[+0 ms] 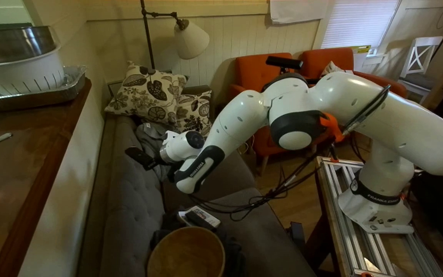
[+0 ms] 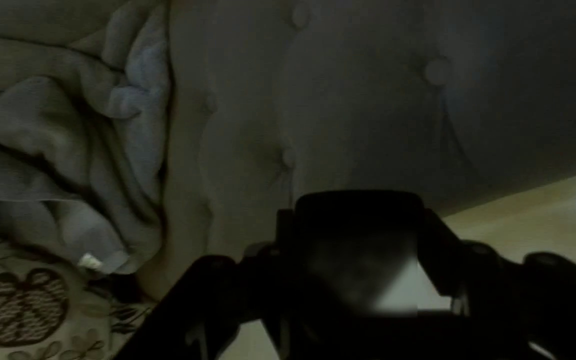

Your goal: Remove the black object from the backrest of the sofa and place it inside the wooden bowl.

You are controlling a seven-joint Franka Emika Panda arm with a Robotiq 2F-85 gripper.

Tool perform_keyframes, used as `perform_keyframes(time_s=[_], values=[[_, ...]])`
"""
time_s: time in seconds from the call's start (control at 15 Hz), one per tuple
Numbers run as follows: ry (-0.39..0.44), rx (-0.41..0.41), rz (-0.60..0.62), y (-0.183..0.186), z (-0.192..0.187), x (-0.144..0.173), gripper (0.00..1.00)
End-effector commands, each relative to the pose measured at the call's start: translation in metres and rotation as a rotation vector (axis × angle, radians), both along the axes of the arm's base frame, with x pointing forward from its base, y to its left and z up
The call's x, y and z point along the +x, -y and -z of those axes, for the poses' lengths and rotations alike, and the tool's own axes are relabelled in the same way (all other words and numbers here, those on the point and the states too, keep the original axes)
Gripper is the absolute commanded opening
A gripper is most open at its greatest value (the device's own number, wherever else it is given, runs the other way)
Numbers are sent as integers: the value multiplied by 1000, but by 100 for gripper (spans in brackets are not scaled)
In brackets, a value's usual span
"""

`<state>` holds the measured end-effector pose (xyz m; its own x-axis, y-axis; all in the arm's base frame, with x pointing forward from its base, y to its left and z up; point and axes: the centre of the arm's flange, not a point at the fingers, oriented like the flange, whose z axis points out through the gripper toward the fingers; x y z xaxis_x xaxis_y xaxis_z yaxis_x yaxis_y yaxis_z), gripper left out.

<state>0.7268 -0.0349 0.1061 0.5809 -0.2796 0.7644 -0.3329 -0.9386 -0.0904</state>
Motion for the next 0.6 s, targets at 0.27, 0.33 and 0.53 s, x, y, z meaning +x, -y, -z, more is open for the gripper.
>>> perform_keyframes(time_s=[0.27,0.33,0.53], values=[[-234,-17,87,-57,47,-124,36],[-273,-20,41,-69,48,-135,36],[-316,-44,0,-92,48,-161,36]])
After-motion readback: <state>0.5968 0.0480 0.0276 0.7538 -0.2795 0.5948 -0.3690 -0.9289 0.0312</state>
